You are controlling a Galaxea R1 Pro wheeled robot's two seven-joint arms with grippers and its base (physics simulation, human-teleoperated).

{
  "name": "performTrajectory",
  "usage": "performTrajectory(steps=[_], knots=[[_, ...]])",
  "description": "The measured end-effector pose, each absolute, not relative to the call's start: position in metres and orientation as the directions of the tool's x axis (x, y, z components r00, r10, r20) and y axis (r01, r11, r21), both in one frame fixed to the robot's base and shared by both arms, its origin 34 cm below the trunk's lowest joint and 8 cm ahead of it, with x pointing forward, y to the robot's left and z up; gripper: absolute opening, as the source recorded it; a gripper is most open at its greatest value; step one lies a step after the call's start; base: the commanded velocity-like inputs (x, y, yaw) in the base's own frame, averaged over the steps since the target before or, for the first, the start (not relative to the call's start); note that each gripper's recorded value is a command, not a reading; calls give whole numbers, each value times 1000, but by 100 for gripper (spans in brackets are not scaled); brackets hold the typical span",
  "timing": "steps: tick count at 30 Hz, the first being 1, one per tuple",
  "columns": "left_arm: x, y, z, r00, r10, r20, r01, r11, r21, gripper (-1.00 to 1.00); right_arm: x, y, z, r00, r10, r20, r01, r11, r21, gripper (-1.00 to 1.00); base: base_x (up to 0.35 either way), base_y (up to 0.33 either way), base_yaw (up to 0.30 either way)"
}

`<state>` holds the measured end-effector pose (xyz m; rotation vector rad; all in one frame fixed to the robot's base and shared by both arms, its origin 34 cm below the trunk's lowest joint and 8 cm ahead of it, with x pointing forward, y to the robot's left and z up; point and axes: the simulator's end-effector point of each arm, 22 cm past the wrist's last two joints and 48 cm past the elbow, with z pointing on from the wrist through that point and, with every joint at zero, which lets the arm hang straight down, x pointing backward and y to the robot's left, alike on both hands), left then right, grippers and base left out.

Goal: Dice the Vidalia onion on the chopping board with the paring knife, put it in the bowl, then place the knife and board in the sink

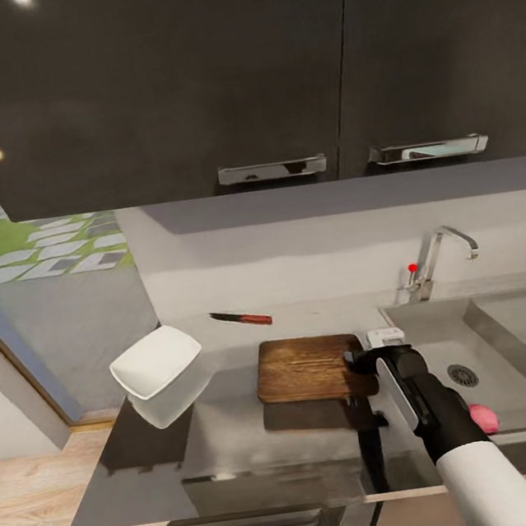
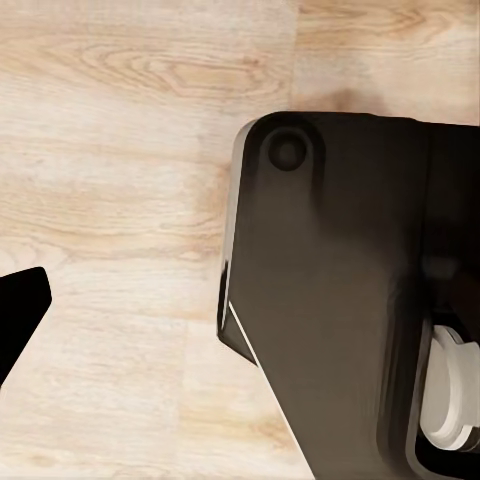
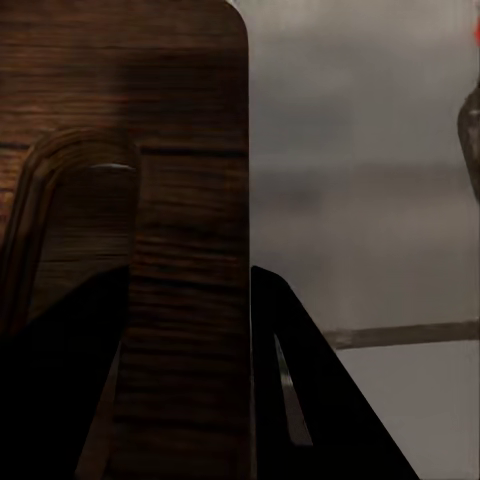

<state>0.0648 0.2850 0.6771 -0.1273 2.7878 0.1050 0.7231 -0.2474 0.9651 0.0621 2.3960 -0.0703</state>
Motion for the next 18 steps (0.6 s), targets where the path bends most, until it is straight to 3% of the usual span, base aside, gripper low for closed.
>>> performTrajectory(steps=[6,18], knots=[[64,285,677,-936,-76,-343,-101,993,57,100,723,-248,964,-736,24,-677,64,997,-35,-100,133,-1,0],[63,285,677,-937,-76,-340,-101,993,57,100,723,-248,963,-738,24,-674,63,997,-34,-100,14,0,0]])
